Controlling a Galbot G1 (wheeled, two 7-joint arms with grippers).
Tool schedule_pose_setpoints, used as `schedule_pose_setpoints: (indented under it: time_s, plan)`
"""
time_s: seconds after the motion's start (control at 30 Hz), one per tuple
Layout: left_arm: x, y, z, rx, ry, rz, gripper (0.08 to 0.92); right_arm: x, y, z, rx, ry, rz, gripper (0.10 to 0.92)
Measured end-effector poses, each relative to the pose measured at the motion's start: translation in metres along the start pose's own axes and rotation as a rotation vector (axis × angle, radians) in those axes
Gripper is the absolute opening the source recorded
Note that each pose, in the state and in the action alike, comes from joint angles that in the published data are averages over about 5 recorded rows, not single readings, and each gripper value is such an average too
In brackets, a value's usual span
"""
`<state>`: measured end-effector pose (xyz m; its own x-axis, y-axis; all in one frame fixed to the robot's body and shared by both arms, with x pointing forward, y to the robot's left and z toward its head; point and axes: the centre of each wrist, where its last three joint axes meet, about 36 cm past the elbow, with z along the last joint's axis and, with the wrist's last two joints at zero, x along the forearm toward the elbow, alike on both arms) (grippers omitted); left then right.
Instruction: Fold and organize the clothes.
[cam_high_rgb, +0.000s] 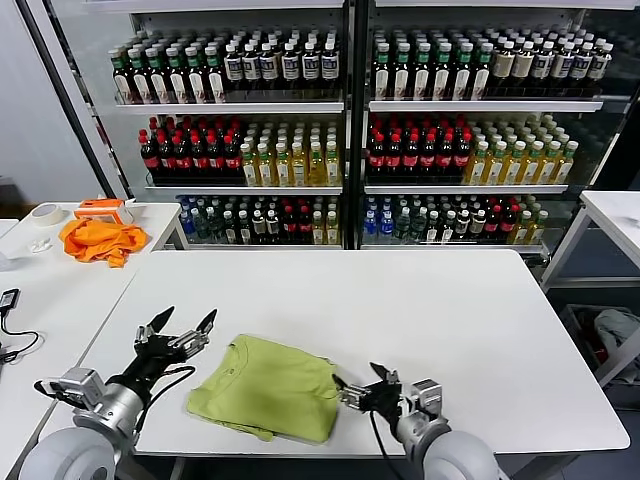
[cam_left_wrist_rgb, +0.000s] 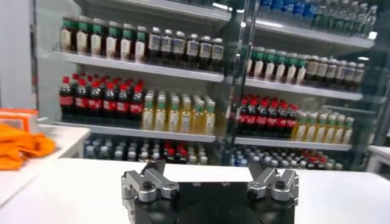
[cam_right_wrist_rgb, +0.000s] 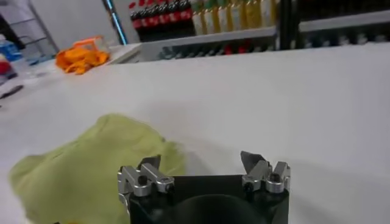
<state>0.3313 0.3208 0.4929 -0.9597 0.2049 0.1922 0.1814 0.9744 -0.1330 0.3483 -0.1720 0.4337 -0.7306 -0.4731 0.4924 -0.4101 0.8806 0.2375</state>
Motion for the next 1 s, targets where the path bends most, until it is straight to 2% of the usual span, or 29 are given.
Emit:
schedule_pose_setpoints:
  time_s: [0.33, 0.73, 0.83, 1.0]
  plan:
    - [0.008, 0.01, 0.003, -0.046, 0.004, -0.058, 0.823, -0.03, 0.011, 0.013, -0.034, 0.043, -0.061, 0.525]
    - [0.013, 0.016, 0.011, -0.067, 0.016, -0.101, 0.823, -0.062, 0.007, -0.001, -0.041, 0.002, -0.052, 0.179]
    - [0.013, 0.016, 0.012, -0.071, 0.017, -0.104, 0.823, -0.065, 0.005, -0.008, -0.04, -0.017, -0.044, 0.123]
    - [0.013, 0.016, 0.014, -0.08, 0.021, -0.11, 0.822, -0.066, -0.002, -0.021, -0.035, -0.05, -0.022, 0.114]
